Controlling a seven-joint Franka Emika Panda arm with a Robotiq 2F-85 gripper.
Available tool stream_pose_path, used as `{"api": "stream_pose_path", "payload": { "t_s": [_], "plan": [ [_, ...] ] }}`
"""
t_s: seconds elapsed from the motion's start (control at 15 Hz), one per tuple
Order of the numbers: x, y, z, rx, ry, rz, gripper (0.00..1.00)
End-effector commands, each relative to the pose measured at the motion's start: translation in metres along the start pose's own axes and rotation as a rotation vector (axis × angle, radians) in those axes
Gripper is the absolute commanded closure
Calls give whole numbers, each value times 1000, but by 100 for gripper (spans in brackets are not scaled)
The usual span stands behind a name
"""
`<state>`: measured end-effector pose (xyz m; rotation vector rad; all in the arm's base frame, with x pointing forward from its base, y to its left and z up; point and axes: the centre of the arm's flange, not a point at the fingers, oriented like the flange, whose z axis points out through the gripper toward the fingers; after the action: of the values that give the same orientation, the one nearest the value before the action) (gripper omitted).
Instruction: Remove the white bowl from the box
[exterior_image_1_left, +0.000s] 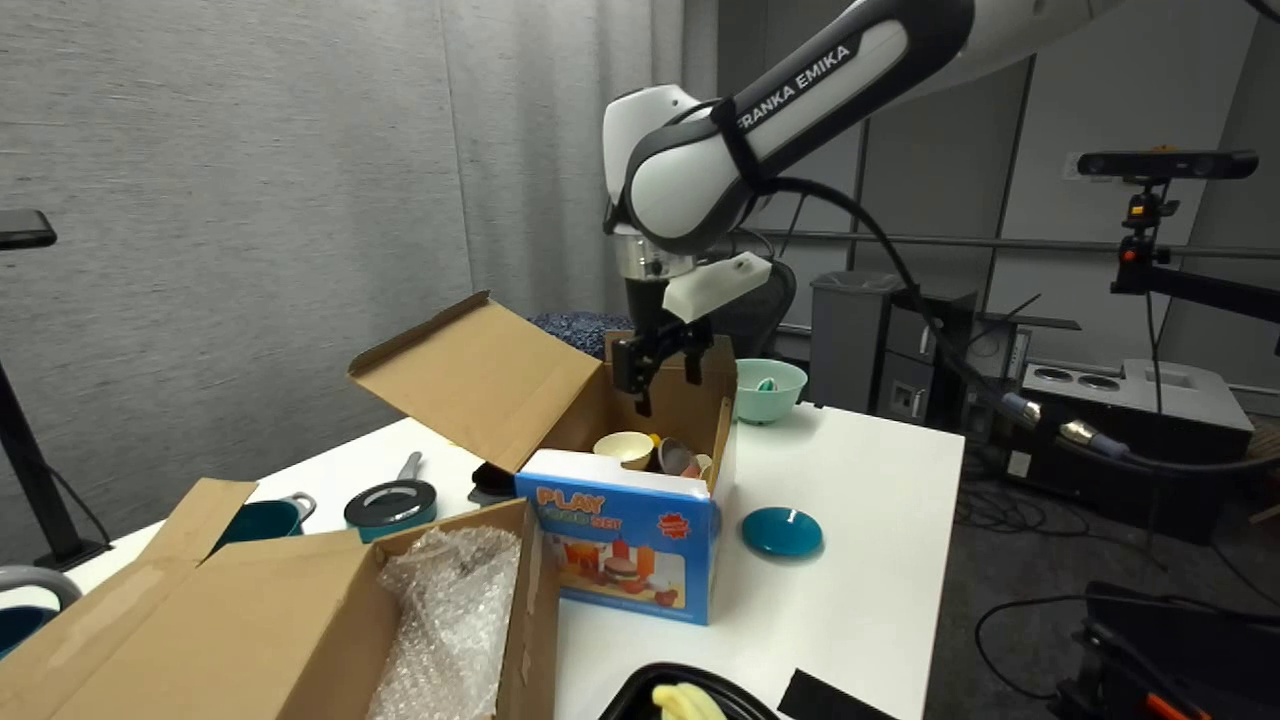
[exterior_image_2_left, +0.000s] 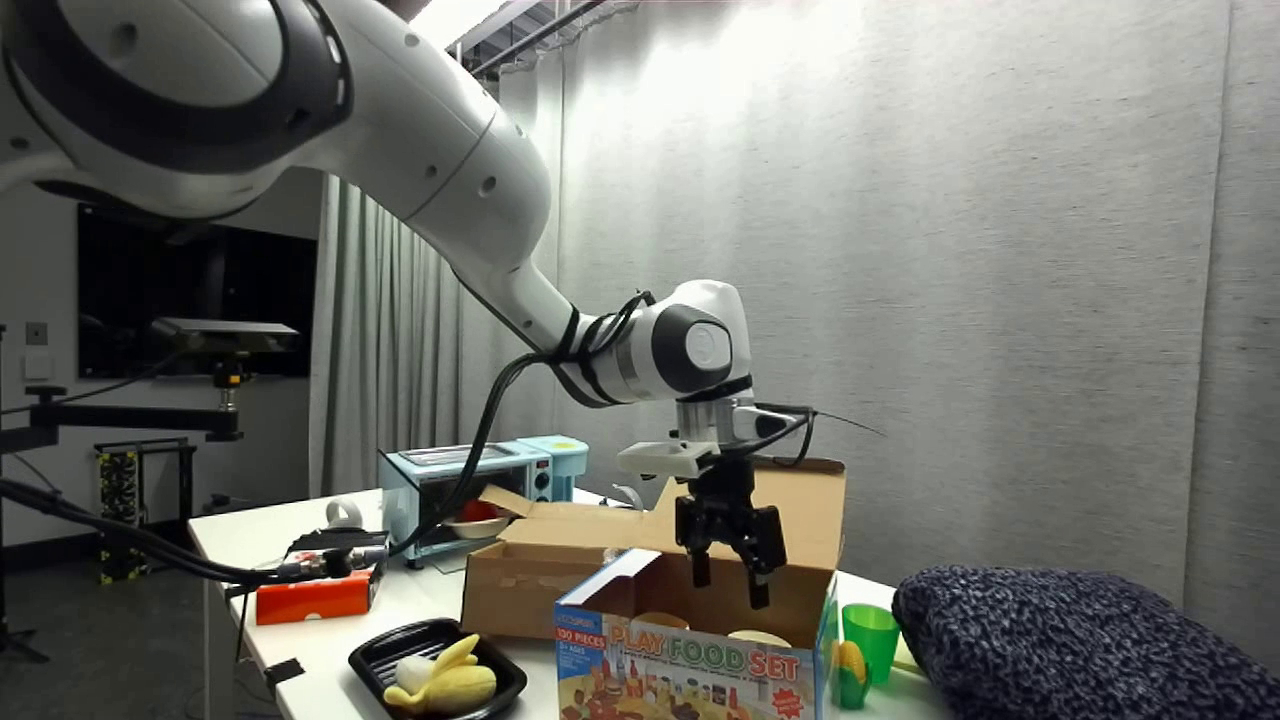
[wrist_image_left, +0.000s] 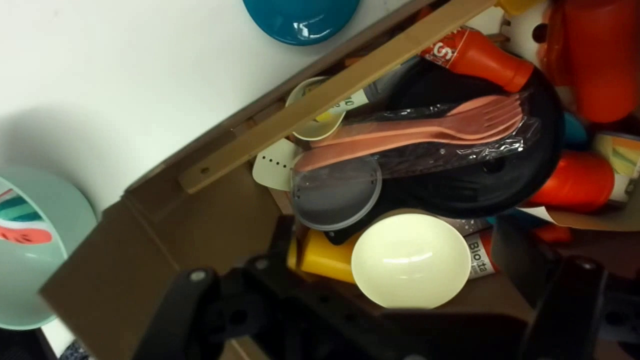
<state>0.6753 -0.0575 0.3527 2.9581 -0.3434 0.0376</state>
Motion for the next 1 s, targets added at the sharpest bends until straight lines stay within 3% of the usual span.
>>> {"api": "stream_pose_path", "payload": {
  "t_s": [0.0,0.67,0.93],
  "plan": [
    [33,-20,23,-16,-10,-12,0],
    [54,-80,92,-125,12,85,0],
    [55,-83,111,-198,19,69,0]
  ]
}}
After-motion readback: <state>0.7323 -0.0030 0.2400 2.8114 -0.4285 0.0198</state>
